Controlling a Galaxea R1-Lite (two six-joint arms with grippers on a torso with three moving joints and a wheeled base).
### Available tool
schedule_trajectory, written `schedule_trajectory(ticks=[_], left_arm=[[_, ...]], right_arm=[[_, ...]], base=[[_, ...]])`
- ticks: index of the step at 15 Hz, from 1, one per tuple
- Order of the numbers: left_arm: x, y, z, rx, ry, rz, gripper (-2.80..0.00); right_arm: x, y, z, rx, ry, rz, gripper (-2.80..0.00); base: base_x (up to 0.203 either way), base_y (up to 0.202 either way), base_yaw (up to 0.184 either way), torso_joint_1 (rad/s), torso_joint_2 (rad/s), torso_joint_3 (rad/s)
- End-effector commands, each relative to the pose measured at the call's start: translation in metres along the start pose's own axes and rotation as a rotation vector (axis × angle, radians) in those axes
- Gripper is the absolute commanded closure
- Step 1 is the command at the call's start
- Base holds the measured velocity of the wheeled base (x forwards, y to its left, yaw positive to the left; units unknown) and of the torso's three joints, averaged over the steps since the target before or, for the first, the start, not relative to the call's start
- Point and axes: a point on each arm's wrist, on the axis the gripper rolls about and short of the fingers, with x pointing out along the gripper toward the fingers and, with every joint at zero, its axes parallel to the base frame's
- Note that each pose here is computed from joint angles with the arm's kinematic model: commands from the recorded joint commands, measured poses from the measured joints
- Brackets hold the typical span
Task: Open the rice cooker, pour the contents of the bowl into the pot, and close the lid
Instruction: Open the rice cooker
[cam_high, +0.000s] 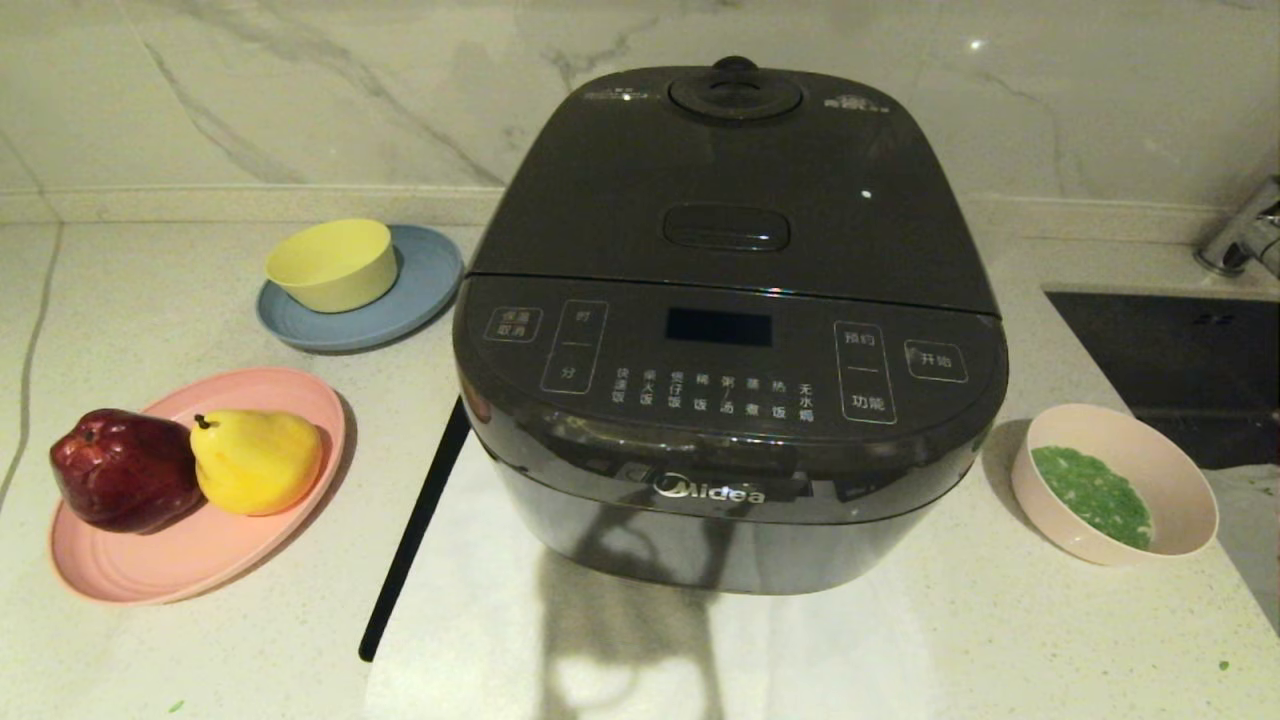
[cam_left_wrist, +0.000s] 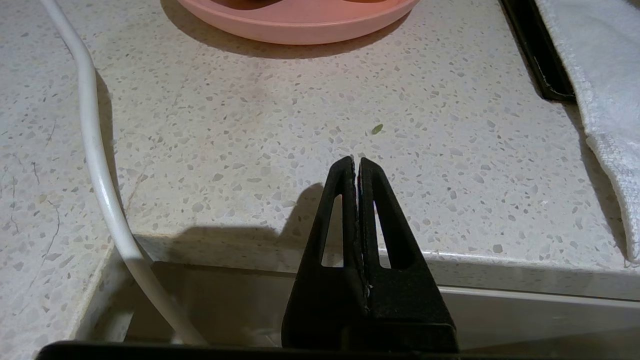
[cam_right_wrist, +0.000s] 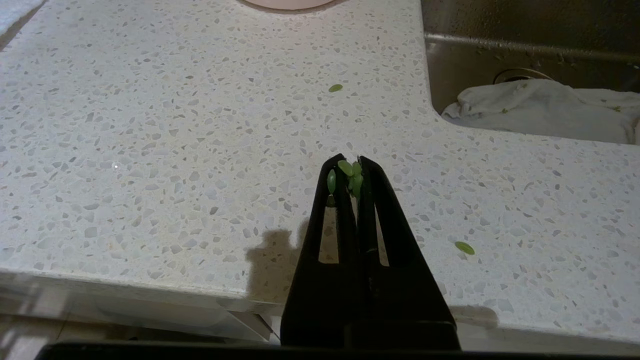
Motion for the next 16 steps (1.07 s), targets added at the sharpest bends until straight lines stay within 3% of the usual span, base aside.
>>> schedule_trajectory(ticks=[1, 16], left_arm=[[0.0006, 0.0, -0.0025, 0.002, 0.008, 0.001, 0.0], [0.0006, 0.0, -0.0025, 0.001, 0.008, 0.001, 0.0]], right_arm=[[0.0, 0.0, 0.0, -0.002, 0.001, 0.001, 0.0], [0.0, 0.0, 0.0, -0.004, 0.001, 0.001, 0.0]], base=[[0.0, 0.0, 0.0, 0.0, 0.0, 0.0], [0.0, 0.0, 0.0, 0.186, -0.42, -0.239]])
